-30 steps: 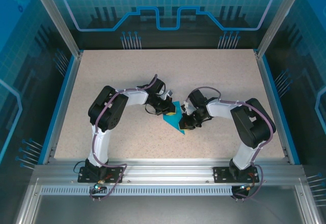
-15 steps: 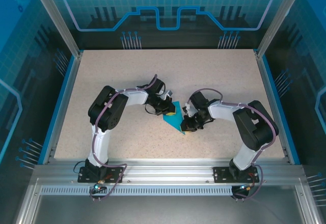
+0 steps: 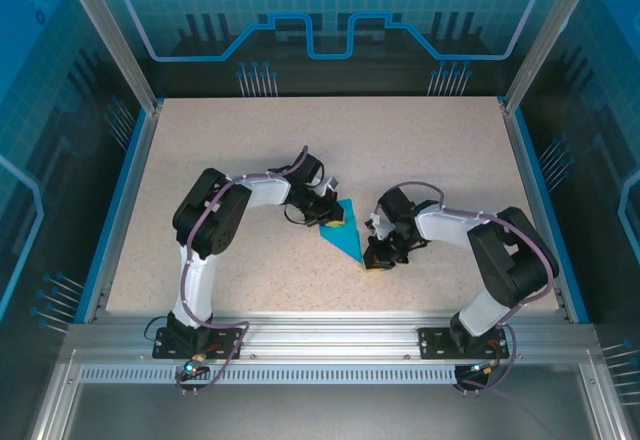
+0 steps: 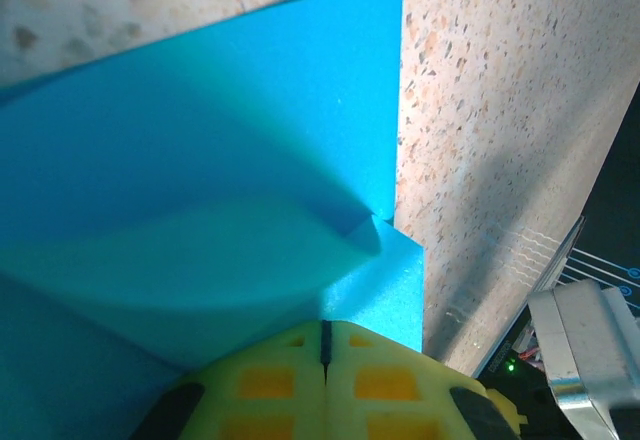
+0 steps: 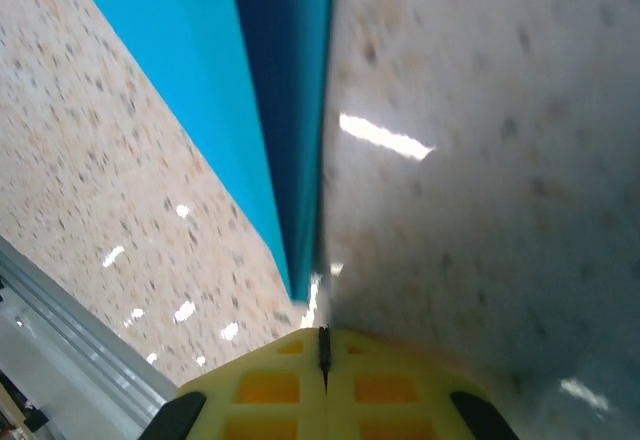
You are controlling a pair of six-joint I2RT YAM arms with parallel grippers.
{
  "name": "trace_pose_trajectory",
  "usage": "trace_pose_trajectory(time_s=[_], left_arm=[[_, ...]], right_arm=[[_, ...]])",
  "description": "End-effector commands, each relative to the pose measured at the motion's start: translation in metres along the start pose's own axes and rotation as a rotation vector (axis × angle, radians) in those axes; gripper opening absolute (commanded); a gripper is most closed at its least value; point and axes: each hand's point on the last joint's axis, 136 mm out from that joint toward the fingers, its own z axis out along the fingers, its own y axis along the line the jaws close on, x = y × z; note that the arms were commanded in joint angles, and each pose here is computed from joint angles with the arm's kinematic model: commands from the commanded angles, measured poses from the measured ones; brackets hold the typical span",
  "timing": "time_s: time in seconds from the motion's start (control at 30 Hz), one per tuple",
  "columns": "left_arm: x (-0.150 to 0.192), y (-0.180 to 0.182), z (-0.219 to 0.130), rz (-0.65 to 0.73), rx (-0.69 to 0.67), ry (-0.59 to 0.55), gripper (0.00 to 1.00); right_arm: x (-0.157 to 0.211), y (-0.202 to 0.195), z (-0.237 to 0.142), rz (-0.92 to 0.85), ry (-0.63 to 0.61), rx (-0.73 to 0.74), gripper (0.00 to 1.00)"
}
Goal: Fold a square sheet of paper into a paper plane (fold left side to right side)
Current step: Fourth fold the wing at the center of the table.
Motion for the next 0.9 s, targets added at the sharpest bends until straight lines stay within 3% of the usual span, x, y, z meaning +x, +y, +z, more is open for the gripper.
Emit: trace_pose_trajectory(time_s=[0.0,0.17,0.37,0.67,0.87], left_arm=[[0.009,0.053,0.001,-0.104,-0.142,0.011,0.00],[0.009,0.053,0.001,-0.105,-0.139,0.012,0.00],[0.009,0.051,0.002,-0.101,-0.138,0.013,0.00],[0.009,0.046,0.002,-0.092,-0.127,0.015,0.00],[0.000,0.017,-0.013,-0.002,-0.048,-0.051,0.03]], right_arm=[[0.003,0.021,-0.024,-0.042,-0.037,-0.036,0.04],[-0.027,0.049,-0.041,-0.088,-0.144,-0.126,0.04],[-0.062,0.044,-0.020,-0.036,-0.180,-0.106,0.04],[-0.065,0.017,0.006,0.030,-0.140,-0.026,0.03],[-0.049,-0.008,0.015,0.081,-0.076,0.076,0.00]])
